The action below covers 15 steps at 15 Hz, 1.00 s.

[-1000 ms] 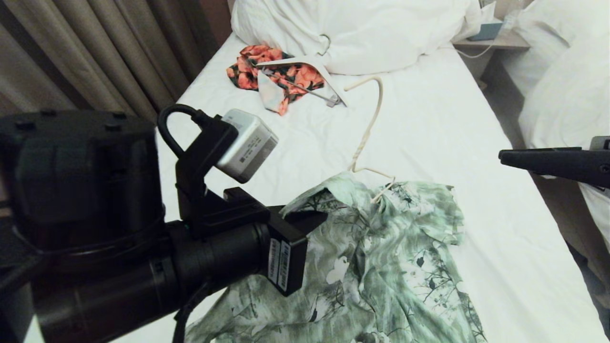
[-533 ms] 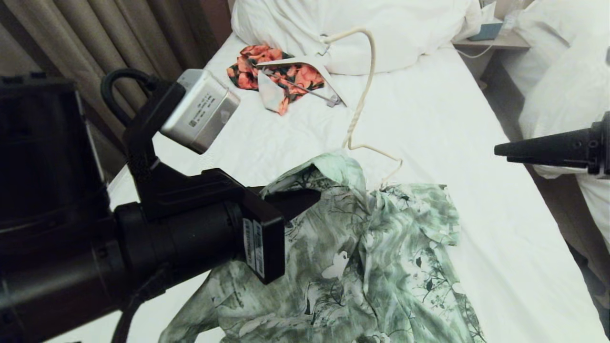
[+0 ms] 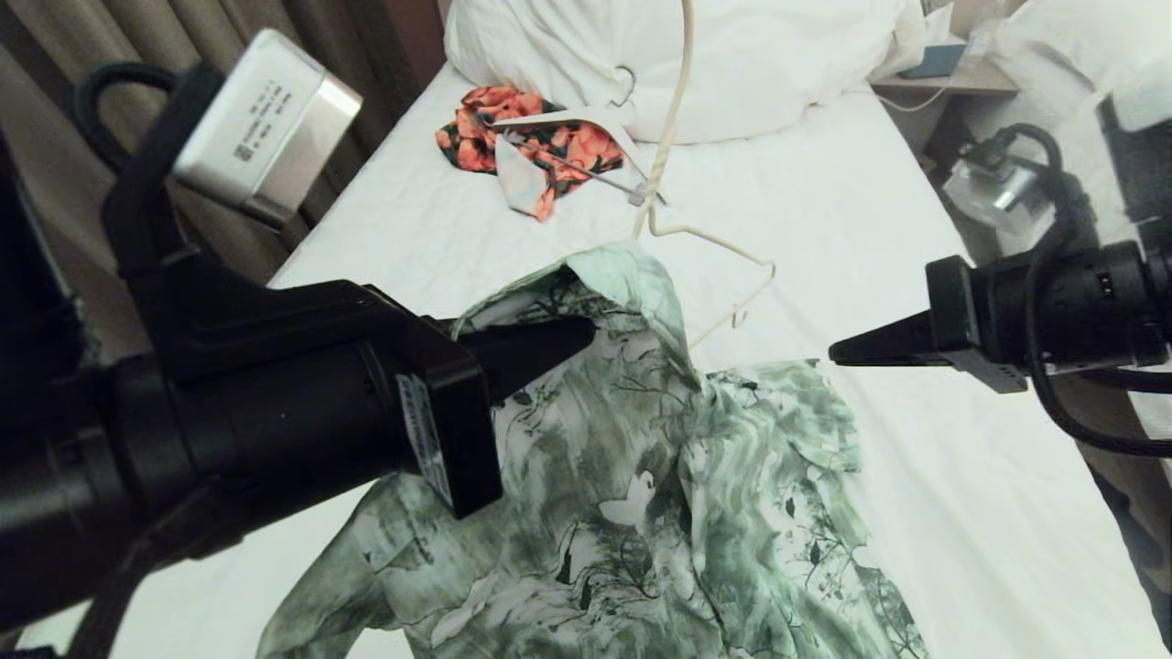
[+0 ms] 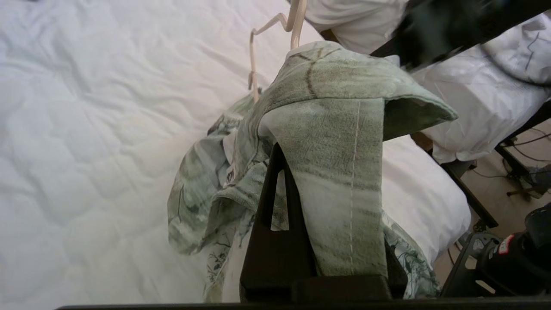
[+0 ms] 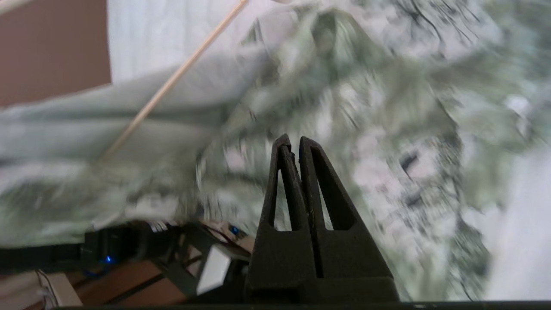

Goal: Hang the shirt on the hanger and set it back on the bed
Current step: Hook the other side of the shirt onto the hanger

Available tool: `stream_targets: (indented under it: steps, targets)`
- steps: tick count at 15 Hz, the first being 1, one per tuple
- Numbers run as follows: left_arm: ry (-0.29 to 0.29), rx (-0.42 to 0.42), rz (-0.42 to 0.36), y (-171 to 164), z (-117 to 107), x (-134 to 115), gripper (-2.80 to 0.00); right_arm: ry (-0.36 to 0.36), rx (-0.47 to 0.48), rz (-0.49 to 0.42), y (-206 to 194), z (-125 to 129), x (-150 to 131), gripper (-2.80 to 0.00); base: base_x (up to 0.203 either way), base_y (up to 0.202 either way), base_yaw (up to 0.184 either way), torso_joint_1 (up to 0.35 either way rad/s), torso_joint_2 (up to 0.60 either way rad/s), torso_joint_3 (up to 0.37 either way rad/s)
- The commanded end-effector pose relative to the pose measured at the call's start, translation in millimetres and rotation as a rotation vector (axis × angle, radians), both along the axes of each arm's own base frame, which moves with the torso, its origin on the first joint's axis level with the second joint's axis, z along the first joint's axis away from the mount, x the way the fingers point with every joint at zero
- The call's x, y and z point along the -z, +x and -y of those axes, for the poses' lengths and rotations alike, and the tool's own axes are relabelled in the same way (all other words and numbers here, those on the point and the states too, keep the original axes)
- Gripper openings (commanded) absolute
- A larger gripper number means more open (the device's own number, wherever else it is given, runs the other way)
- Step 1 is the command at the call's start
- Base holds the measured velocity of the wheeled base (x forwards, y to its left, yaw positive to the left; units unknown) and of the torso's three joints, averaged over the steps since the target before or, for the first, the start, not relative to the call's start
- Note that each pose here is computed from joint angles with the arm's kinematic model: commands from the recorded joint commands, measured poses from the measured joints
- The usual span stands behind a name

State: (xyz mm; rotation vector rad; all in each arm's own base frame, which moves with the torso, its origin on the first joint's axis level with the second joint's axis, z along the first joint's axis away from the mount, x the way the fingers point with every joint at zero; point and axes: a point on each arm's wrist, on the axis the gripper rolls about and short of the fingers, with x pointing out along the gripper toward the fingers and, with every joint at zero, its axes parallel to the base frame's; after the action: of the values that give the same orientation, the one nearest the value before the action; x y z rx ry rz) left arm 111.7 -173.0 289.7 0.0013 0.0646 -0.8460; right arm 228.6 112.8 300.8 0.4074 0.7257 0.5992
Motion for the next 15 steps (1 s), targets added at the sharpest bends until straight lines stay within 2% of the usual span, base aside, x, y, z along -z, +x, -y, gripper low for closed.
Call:
stream_targets:
  steps: [1, 5, 6, 9, 15]
  targets:
    - [-0.020, -0.002, 0.011, -2, -4, -5, -2.80, -0.016, -0.028, -0.049, 15, -21, 17, -2.80, 0.000, 0.000, 0.000, 0.000, 0.00, 0.000]
    - [-0.027, -0.002, 0.016, -4, -6, -7, -2.80, 0.033, -0.042, -0.025, 34, -60, 32, -2.80, 0.000, 0.000, 0.000, 0.000, 0.00, 0.000]
    - [-0.027, -0.004, 0.016, -3, -6, -7, -2.80, 0.029, -0.042, -0.029, 35, -66, 36, 0.00, 0.000, 0.000, 0.000, 0.000, 0.00, 0.000]
    - [-0.025, -0.004, 0.015, -3, -6, -7, -2.80, 0.055, -0.026, -0.009, 37, -74, 38, 0.00, 0.000, 0.000, 0.000, 0.000, 0.00, 0.000]
    - [-0.028, -0.005, 0.017, -3, -7, -7, -2.80, 0.037, -0.043, -0.041, 38, -83, 49, 0.00, 0.000, 0.000, 0.000, 0.000, 0.00, 0.000]
